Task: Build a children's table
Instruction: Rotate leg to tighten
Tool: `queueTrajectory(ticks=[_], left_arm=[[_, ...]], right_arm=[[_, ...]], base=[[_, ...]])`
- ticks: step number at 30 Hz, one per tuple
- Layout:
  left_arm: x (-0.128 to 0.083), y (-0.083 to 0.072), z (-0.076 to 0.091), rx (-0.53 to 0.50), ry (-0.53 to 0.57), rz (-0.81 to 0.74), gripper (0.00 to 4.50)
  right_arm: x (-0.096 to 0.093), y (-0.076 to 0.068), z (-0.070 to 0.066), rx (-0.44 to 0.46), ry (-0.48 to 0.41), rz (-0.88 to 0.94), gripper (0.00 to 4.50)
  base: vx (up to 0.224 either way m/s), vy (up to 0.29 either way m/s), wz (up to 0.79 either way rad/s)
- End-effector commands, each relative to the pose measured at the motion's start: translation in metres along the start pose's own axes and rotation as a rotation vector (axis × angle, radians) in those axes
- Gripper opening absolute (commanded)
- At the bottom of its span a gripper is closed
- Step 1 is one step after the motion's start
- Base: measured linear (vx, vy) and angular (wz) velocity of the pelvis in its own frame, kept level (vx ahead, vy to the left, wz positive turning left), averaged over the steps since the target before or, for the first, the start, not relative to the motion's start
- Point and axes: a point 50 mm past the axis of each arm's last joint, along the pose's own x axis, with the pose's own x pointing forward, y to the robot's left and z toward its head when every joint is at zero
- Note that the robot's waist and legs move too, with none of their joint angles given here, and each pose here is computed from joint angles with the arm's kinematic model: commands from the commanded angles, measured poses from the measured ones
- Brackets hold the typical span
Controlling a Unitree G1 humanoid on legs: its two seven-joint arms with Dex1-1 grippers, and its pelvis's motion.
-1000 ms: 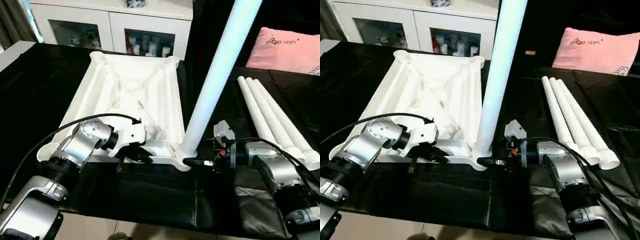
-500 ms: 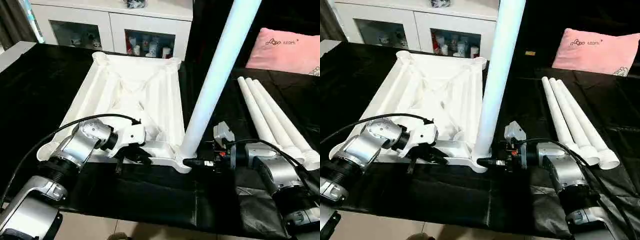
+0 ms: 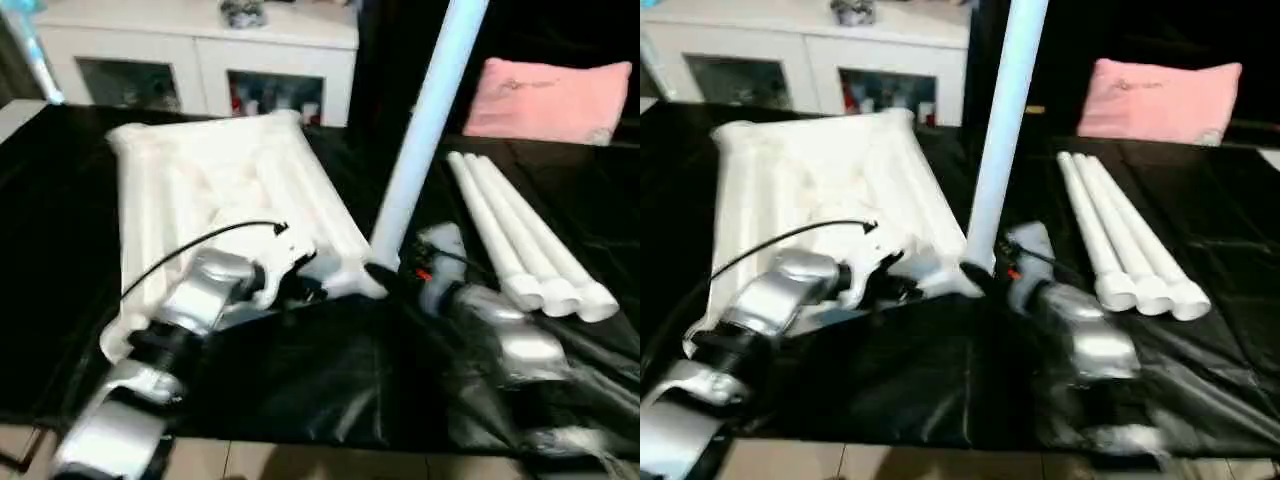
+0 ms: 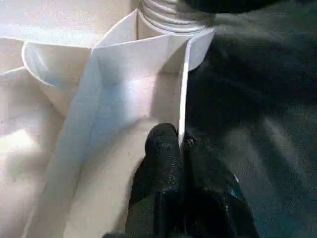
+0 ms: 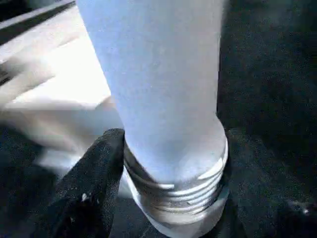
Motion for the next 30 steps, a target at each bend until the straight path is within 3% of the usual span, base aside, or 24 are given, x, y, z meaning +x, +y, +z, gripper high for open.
queueTrajectory(ticks=[1, 6, 9, 13, 17, 22, 30], left_arm=[[0.018, -0.017, 0.038, 0.020, -0.127, -0.028, 0.00], [0.022, -0.018, 0.050, -0.014, -0.130, 0.059, 0.00], [0.020, -0.016, 0.049, 0.001, -0.117, 0.083, 0.00], [0.017, -0.013, 0.045, 0.004, -0.110, 0.098, 0.00], [0.012, -0.011, 0.037, 0.011, -0.089, 0.095, 0.00], [0.008, -0.007, 0.029, 0.027, -0.067, 0.097, 0.00], [-0.005, -0.001, 0.019, 0.105, -0.039, 0.050, 0.00]], right_arm=[[0.021, 0.040, -0.033, 0.055, 0.145, 0.095, 2.75], [0.042, 0.051, -0.024, 0.097, 0.127, 0.003, 2.75], [0.043, 0.050, -0.018, 0.097, 0.095, -0.019, 3.45], [0.041, 0.045, -0.015, 0.054, 0.073, -0.045, 3.73], [0.036, 0.041, -0.010, 0.093, 0.001, -0.026, 4.04], [0.023, 0.035, -0.011, 0.028, -0.010, 0.017, 4.46], [-0.020, 0.007, -0.013, -0.084, -0.027, 0.123, 4.46]], base=[[0.000, 0.000, 0.00], [0.000, 0.000, 0.00], [0.000, 0.000, 0.00], [0.000, 0.000, 0.00], [0.000, 0.000, 0.00], [0.000, 0.000, 0.00], [0.000, 0.000, 0.00]])
